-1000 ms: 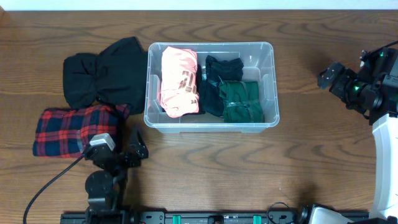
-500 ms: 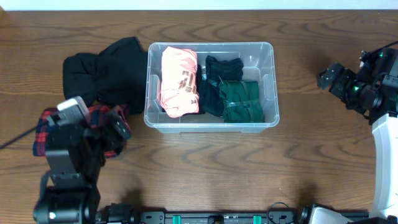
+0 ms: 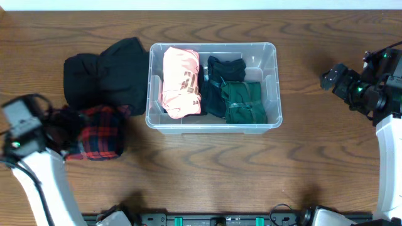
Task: Pack container
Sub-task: 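Reach left gripper to the red plaid shirt and grasp it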
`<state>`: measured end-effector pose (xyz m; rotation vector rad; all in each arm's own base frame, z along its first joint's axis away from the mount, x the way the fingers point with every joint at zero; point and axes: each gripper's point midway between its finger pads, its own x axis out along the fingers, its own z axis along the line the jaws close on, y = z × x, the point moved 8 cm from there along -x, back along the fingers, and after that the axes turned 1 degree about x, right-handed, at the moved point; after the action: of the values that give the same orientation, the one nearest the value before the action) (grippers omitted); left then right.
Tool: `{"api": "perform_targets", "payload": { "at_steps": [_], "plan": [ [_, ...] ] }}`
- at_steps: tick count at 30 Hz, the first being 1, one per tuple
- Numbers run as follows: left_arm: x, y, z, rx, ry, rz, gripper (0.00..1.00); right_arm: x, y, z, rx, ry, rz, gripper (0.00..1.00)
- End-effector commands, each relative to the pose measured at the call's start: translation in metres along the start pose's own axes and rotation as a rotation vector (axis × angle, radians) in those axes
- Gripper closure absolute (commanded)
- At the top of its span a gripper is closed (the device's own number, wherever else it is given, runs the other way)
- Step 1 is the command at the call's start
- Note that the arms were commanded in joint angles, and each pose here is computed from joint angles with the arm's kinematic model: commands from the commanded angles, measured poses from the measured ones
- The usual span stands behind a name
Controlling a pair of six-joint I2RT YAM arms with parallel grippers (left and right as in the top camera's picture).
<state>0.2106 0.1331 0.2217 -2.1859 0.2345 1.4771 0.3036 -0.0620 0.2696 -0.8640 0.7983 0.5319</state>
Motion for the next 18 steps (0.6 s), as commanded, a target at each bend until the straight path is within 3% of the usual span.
{"api": "perform_targets", "payload": {
  "at_steps": [1,10,18],
  "plan": [
    [0.023,-0.014,0.014,-0.129,0.123,0.143,0.02,0.000,-0.002,-0.003,-0.011,0.007,-0.003,0.01],
    [0.088,-0.040,0.072,-0.332,0.095,0.262,0.02,0.000,-0.002,-0.003,-0.011,0.007,-0.003,0.01],
    [0.121,-0.054,0.090,-0.357,0.079,0.230,0.02,0.000,-0.002,-0.003,-0.011,0.007,-0.003,0.01]
  ]
}}
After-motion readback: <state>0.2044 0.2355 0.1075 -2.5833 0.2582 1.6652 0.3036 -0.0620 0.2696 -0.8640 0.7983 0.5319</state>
